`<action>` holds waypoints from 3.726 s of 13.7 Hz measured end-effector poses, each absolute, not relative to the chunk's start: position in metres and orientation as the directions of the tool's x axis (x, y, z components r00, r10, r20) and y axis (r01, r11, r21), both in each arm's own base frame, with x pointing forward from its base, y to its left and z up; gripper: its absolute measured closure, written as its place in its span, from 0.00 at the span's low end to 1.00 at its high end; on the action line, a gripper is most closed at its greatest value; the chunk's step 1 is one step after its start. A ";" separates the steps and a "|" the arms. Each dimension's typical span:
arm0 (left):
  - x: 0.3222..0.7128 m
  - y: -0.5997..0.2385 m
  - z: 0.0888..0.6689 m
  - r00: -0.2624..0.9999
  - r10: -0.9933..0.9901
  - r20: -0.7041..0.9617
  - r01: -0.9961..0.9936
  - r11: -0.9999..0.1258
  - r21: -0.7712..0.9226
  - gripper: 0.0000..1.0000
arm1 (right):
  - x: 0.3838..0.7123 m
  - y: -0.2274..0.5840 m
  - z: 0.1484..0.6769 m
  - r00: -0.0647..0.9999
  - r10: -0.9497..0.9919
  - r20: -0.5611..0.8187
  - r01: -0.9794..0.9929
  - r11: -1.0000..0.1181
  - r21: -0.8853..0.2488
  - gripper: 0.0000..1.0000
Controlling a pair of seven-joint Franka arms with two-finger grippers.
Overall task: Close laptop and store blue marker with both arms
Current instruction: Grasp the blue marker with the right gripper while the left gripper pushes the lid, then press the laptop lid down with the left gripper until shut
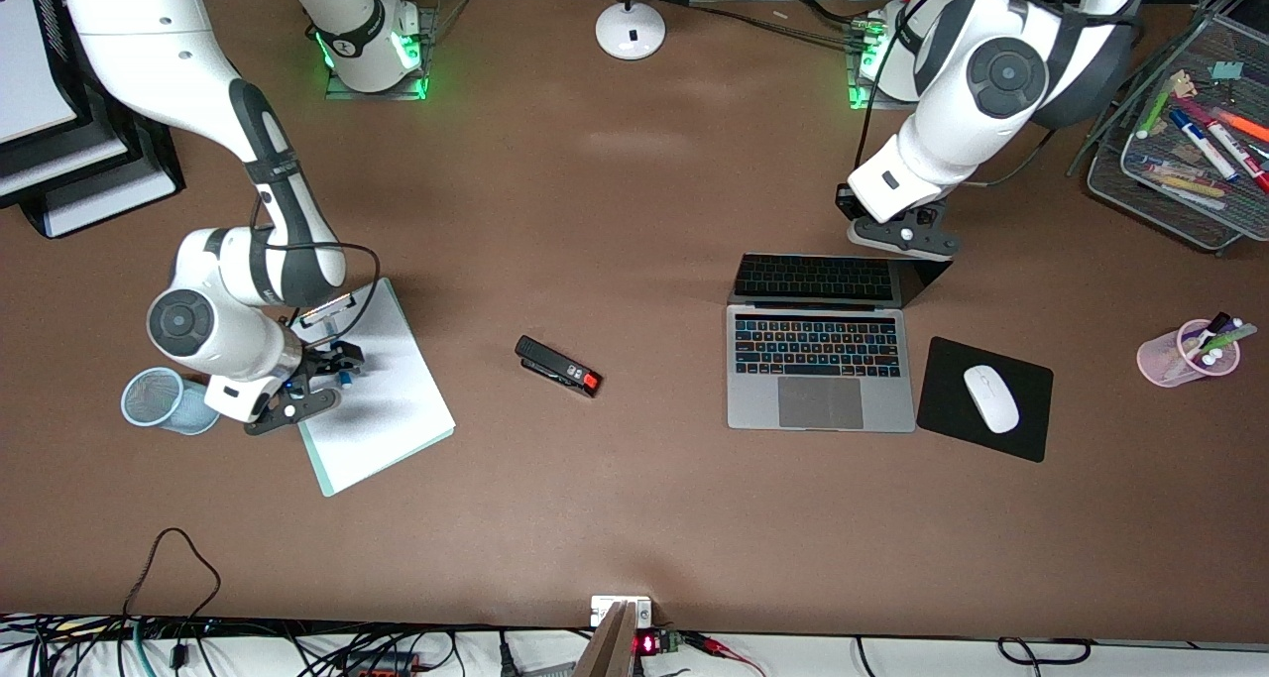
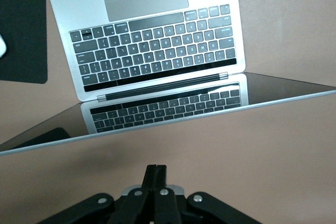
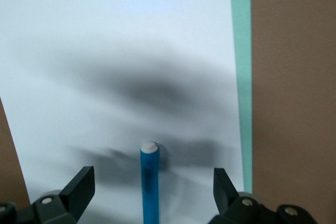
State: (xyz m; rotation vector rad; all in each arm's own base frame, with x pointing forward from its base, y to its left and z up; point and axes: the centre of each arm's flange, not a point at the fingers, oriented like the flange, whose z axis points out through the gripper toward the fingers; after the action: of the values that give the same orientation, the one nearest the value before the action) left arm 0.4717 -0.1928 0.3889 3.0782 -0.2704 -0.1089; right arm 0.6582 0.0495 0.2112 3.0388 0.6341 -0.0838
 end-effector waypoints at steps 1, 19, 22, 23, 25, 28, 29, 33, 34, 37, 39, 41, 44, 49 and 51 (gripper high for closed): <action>0.470 -0.192 0.382 0.984 -0.173 -0.047 -0.170 -0.984 0.057 0.99 | 0.658 0.051 0.208 0.914 0.401 -0.063 0.403 -0.915 0.024 0.01; 0.530 -0.202 0.343 0.972 -0.165 0.170 -0.185 -0.977 0.108 0.99 | 0.644 0.048 0.182 0.907 0.417 -0.068 0.419 -0.908 0.024 0.52; 0.549 -0.200 0.333 0.971 -0.169 0.170 -0.188 -0.977 0.105 0.99 | 0.645 0.048 0.183 0.907 0.417 -0.062 0.419 -0.908 0.026 0.52; 0.554 -0.198 0.327 0.970 -0.176 0.166 -0.194 -0.976 0.095 0.99 | 0.645 0.048 0.183 0.907 0.417 -0.059 0.419 -0.907 0.027 0.52; 0.570 -0.185 0.312 0.971 -0.175 0.161 -0.189 -0.979 0.075 0.99 | 0.647 0.048 0.186 0.907 0.418 -0.053 0.419 -0.907 0.029 0.53; 0.590 -0.175 0.291 0.974 -0.172 0.148 -0.184 -0.981 0.067 0.99 | 0.648 0.049 0.190 0.907 0.418 -0.047 0.420 -0.907 0.031 0.55; 0.597 -0.175 0.283 0.974 -0.176 0.145 -0.187 -0.980 0.067 0.99 | 0.648 0.049 0.190 0.907 0.418 -0.047 0.420 -0.907 0.031 0.56; 0.626 -0.177 0.262 0.976 -0.160 0.147 -0.174 -0.981 0.087 0.99 | 0.647 0.049 0.190 0.907 0.418 -0.047 0.420 -0.907 0.030 0.58; 0.631 -0.177 0.254 0.977 -0.159 0.143 -0.173 -0.981 0.090 0.99 | 0.647 0.049 0.189 0.907 0.418 -0.048 0.420 -0.907 0.030 0.58; 0.647 -0.172 0.232 0.972 -0.185 0.141 -0.195 -0.979 0.059 0.99 | 0.647 0.049 0.188 0.907 0.419 -0.049 0.421 -0.907 0.030 0.59; 0.655 -0.170 0.223 0.972 -0.188 0.142 -0.197 -0.979 0.054 0.99 | 0.646 0.049 0.188 0.907 0.419 -0.051 0.421 -0.907 0.029 0.63; 0.658 -0.171 0.216 0.972 -0.187 0.143 -0.196 -0.979 0.058 0.99 | 0.646 0.049 0.187 0.906 0.419 -0.053 0.421 -0.907 0.029 0.65; 0.659 -0.171 0.204 0.970 -0.181 0.163 -0.194 -0.979 0.067 0.99 | 0.646 0.049 0.186 0.906 0.419 -0.054 0.421 -0.907 0.028 0.76; 0.662 -0.170 0.205 0.969 -0.175 0.173 -0.189 -0.980 0.069 0.99 | 0.646 0.050 0.186 0.906 0.420 -0.054 0.422 -0.906 0.028 0.82; 0.666 -0.170 0.211 0.970 -0.174 0.170 -0.187 -0.980 0.066 0.99 | 0.646 0.050 0.187 0.905 0.422 -0.051 0.423 -0.905 0.029 0.82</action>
State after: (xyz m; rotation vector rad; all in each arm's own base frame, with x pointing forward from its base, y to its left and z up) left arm 0.6656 -0.1697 0.2112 3.0370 -0.2785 0.2506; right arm 0.6461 0.0498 0.1875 3.0279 0.6718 -0.0682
